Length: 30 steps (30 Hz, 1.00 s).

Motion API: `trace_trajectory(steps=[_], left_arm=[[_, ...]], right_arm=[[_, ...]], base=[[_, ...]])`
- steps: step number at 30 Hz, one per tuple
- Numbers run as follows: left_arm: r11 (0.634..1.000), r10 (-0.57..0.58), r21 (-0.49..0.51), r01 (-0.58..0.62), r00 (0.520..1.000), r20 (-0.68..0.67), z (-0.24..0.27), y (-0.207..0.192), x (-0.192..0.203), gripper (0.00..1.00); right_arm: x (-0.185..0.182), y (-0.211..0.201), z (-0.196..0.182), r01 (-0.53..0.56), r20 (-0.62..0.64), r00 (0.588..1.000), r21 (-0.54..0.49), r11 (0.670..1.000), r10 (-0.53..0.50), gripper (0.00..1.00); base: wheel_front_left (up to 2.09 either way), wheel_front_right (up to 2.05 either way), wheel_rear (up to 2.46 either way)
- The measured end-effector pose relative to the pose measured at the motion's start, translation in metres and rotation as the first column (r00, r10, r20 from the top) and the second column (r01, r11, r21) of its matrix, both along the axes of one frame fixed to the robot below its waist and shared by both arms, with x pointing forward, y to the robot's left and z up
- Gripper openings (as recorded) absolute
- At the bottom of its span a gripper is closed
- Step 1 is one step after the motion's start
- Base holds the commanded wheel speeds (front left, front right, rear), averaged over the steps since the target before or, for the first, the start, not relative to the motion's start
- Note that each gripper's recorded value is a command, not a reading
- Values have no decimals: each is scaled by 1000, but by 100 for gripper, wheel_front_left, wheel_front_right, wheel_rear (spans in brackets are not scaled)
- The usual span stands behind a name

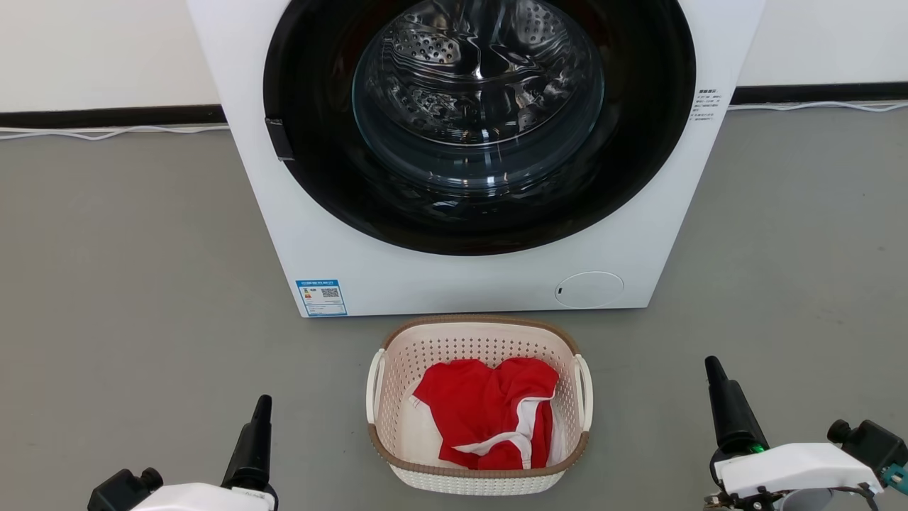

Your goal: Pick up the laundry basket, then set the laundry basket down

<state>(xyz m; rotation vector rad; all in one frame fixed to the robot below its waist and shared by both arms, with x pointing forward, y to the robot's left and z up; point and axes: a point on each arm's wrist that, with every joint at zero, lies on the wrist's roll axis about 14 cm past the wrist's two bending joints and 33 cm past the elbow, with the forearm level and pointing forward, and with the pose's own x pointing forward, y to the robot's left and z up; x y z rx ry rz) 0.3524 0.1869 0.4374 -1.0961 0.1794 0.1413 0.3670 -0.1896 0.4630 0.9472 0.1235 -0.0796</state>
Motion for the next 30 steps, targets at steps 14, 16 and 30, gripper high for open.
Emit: trace_trajectory(steps=[14, 16, 30], left_arm=[[979, -45, 199, 42, 999, 13, 4, -2, 1, 100], [974, -48, 224, 45, 999, 9, 4, -2, 1, 100], [907, -86, 416, 72, 996, 16, 10, -3, 2, 100]], right_arm=[[1, 6, 4, -41, 17, 999, -211, 977, 46, 100], [1, 7, 5, -45, 20, 998, -236, 971, 52, 100], [2, 12, 8, -74, 32, 995, -415, 907, 95, 100]], base=[[0, 0, 0], [0, 0, 0], [0, 0, 0]])
